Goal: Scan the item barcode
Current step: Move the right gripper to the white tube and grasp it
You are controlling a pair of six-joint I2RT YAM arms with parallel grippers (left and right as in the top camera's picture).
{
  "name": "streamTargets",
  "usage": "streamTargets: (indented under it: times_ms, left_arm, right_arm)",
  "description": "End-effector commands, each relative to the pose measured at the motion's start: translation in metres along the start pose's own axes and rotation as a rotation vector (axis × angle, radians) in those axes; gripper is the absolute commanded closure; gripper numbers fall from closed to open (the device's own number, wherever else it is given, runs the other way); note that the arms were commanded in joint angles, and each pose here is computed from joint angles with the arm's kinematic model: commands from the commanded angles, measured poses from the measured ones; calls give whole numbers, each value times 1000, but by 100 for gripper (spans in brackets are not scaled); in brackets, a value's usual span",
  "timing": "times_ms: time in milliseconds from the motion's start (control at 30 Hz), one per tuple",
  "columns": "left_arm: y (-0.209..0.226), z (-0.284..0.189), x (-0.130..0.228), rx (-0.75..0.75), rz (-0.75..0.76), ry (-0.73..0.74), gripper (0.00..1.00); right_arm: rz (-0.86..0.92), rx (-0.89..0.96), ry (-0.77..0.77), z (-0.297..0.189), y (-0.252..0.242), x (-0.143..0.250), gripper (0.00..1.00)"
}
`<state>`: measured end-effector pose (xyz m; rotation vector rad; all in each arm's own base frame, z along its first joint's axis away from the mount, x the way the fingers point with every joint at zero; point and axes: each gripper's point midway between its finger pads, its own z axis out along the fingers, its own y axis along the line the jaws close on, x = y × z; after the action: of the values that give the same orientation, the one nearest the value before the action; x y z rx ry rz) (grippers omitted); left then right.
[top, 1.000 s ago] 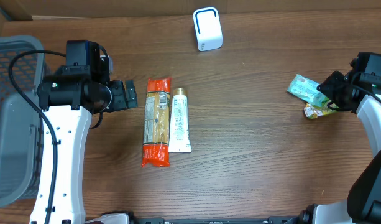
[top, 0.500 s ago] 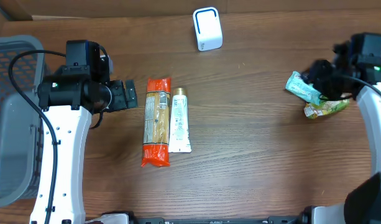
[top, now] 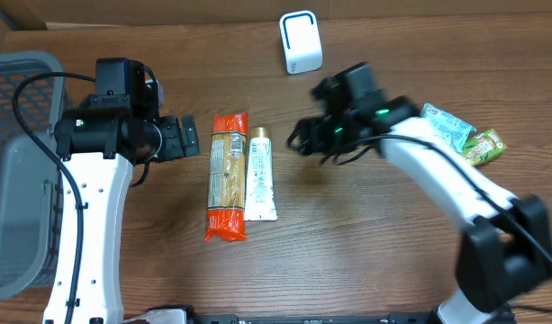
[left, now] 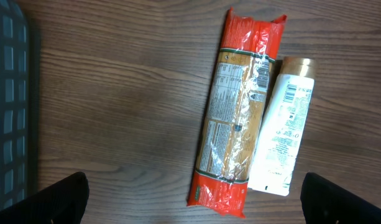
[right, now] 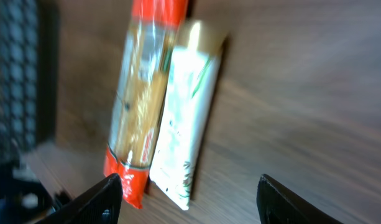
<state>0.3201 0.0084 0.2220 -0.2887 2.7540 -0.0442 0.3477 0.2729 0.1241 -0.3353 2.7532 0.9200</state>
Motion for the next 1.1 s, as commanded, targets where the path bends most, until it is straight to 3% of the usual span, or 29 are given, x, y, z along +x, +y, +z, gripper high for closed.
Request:
streamTargets:
  times_ms: [0,167,667,800,933,1067]
  left_arm:
    - [0,-1,0,-5,-8,-6,1]
    - [0,-1,0,-5,-7,-6,0]
    - [0,-1,0,-5,-7,-6,1]
    - [0,-1,0,-5,-8,-6,0]
    - [0,-1,0,-5,-8,-6,1]
    - [0,-1,0,-5,-8,-6,0]
  right_arm:
    - [-39,-17,80,33,13,21,30]
    - [-19,8,127,67,16,36,32]
    - [-29,26,163,132,-1,56,49]
    - [0,23,163,136,1,61,63]
    - [94,26,163,136,2,61,92]
    - [113,6,176,136,5,63,96]
